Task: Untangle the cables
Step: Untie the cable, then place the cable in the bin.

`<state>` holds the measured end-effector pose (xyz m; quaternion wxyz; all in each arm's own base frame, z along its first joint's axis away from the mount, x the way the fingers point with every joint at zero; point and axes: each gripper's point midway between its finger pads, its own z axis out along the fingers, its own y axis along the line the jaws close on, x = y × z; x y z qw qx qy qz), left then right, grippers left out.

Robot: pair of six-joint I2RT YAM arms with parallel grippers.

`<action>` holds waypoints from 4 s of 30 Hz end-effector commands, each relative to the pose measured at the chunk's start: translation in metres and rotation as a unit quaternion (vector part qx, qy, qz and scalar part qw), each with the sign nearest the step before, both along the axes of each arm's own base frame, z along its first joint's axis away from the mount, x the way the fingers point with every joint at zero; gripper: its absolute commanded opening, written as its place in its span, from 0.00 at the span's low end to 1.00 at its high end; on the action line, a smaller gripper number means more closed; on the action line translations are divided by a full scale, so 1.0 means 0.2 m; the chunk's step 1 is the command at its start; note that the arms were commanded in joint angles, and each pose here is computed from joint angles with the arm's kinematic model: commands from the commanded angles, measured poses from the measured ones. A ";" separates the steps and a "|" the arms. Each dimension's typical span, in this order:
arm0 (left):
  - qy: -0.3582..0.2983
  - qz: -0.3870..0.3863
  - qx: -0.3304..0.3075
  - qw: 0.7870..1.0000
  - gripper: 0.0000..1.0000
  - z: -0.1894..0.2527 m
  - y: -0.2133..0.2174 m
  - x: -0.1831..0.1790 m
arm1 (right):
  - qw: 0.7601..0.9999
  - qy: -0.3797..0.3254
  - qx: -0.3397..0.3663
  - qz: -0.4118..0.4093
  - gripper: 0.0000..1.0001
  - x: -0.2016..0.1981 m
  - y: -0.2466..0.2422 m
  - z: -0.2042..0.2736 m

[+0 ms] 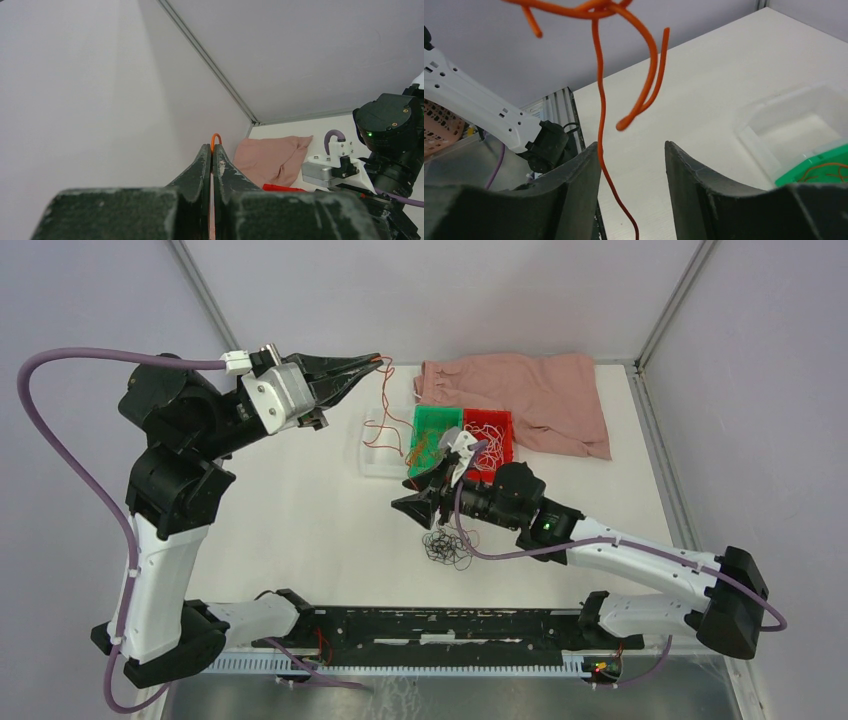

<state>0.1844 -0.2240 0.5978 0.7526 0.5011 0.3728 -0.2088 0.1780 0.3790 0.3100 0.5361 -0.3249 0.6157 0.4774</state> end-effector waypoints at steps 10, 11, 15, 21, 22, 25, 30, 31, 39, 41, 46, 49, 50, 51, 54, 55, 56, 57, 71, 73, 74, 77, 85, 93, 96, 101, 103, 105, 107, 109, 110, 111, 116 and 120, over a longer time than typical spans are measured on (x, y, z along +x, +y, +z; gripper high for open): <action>-0.016 -0.005 -0.017 1.000 0.03 0.07 0.01 -0.03 | 0.999 -0.022 0.022 -0.040 0.01 0.04 -0.07 0.07; -0.018 -0.003 -0.018 1.000 0.03 0.07 0.02 -0.03 | 0.999 -0.021 0.021 -0.038 0.01 0.04 -0.07 0.07; -0.030 0.011 -0.021 0.999 0.03 0.09 0.03 -0.02 | 0.999 -0.012 0.020 -0.046 0.01 0.04 -0.09 0.02; -0.070 0.071 -0.025 0.995 0.03 0.15 0.10 0.05 | 0.997 0.019 0.018 -0.075 0.01 0.09 -0.16 -0.13; -0.081 0.083 -0.025 0.993 0.03 0.17 0.12 0.07 | 0.996 0.028 0.017 -0.080 0.01 0.10 -0.17 -0.17; -0.109 0.115 -0.030 0.987 0.03 0.22 0.16 0.09 | 0.994 0.052 0.012 -0.095 0.01 0.13 -0.20 -0.27; -0.147 0.152 -0.032 0.977 0.03 0.29 0.21 0.12 | 0.991 0.076 -0.002 -0.113 0.01 0.15 -0.26 -0.40; -0.153 0.161 -0.034 0.974 0.03 0.30 0.22 0.14 | 0.990 0.078 -0.003 -0.117 0.01 0.16 -0.27 -0.42; -0.185 0.283 -0.106 0.935 0.03 0.48 0.40 0.27 | 0.986 0.099 -0.004 -0.135 0.01 0.16 -0.37 -0.49; -0.165 0.244 -0.076 0.953 0.03 0.40 0.31 0.27 | 0.987 0.094 0.010 -0.133 0.01 0.15 -0.38 -0.42; -0.075 0.132 -0.018 0.988 0.03 0.09 0.09 0.25 | 0.987 0.094 0.062 -0.115 0.01 0.11 -0.44 -0.09; -0.036 0.110 -0.003 0.993 0.03 -0.05 0.03 0.28 | 0.987 0.073 0.065 -0.128 0.01 0.11 -0.50 0.12; -0.028 0.106 0.001 0.994 0.03 -0.10 0.01 0.29 | 0.986 0.065 0.062 -0.137 0.01 0.12 -0.53 0.18; -0.018 0.103 0.009 0.995 0.03 -0.16 -0.01 0.32 | 0.986 0.056 0.058 -0.145 0.01 0.12 -0.55 0.22; -0.001 0.095 0.017 0.995 0.03 -0.27 -0.06 0.36 | 0.983 0.033 0.045 -0.173 0.01 0.15 -0.62 0.32; 0.005 0.094 0.021 0.995 0.03 -0.30 -0.07 0.38 | 0.981 0.030 0.042 -0.185 0.01 0.16 -0.64 0.34; 0.010 0.092 0.025 0.995 0.03 -0.34 -0.09 0.40 | 0.980 0.027 0.040 -0.193 0.01 0.17 -0.65 0.36; 0.016 0.091 0.027 0.995 0.03 -0.38 -0.11 0.42 | 0.979 0.025 0.037 -0.198 0.01 0.17 -0.66 0.38; 0.084 0.105 0.062 0.989 0.03 -0.79 -0.38 0.86 | 0.951 -0.013 0.017 -0.309 0.01 0.26 -0.90 0.41; 0.090 0.110 0.070 0.987 0.03 -0.86 -0.40 0.91 | 0.948 -0.016 0.015 -0.318 0.01 0.26 -0.92 0.40; 0.096 0.111 0.073 0.986 0.03 -0.89 -0.41 0.94 | 0.946 -0.018 0.013 -0.322 0.01 0.26 -0.93 0.40; 0.113 0.110 0.084 0.984 0.03 -1.00 -0.45 1.01 | 0.941 -0.023 0.004 -0.337 0.01 0.26 -0.98 0.39; 0.207 0.099 0.075 0.970 0.03 -1.27 -0.49 1.16 | 0.931 -0.027 -0.014 -0.365 0.01 0.27 -1.05 0.36; 0.284 0.082 0.074 0.952 0.03 -1.50 -0.49 1.22 | 0.927 -0.027 -0.022 -0.374 0.01 0.28 -1.07 0.34; 0.289 0.077 0.080 0.951 0.03 -1.54 -0.49 1.21 | 0.927 -0.027 -0.024 -0.375 0.01 0.28 -1.07 0.34; 0.298 0.092 0.117 0.943 0.03 -1.70 -0.46 1.26 | 0.926 -0.030 -0.026 -0.376 0.01 0.28 -1.08 0.35; 0.299 0.109 0.142 0.937 0.03 -1.80 -0.42 1.28 | 0.926 -0.028 -0.027 -0.377 0.01 0.29 -1.07 0.34; 0.302 0.127 0.172 0.929 0.03 -1.92 -0.38 1.30 | 0.927 -0.025 -0.027 -0.373 0.01 0.30 -1.05 0.33; 0.308 0.132 0.198 0.921 0.03 -2.02 -0.36 1.29 | 0.928 -0.022 -0.026 -0.371 0.01 0.31 -1.03 0.34; 0.319 0.142 0.212 0.913 0.03 -2.11 -0.34 1.29 | 0.929 -0.019 -0.023 -0.370 0.00 0.33 -1.01 0.34; 0.325 0.144 0.215 0.910 0.03 -2.14 -0.33 1.29 | 0.929 -0.019 -0.022 -0.368 0.00 0.34 -1.00 0.35; 0.329 0.148 0.219 0.907 0.03 -2.17 -0.33 1.29 | 0.930 -0.020 -0.020 -0.366 0.01 0.35 -0.99 0.37; 0.340 0.156 0.239 0.896 0.22 -2.27 -0.31 1.28 | 0.932 -0.016 -0.015 -0.361 0.01 0.42 -0.92 0.40; 0.362 0.153 0.259 0.882 0.62 -2.33 -0.28 1.28 | 0.934 0.001 -0.001 -0.356 0.01 0.52 -0.85 0.43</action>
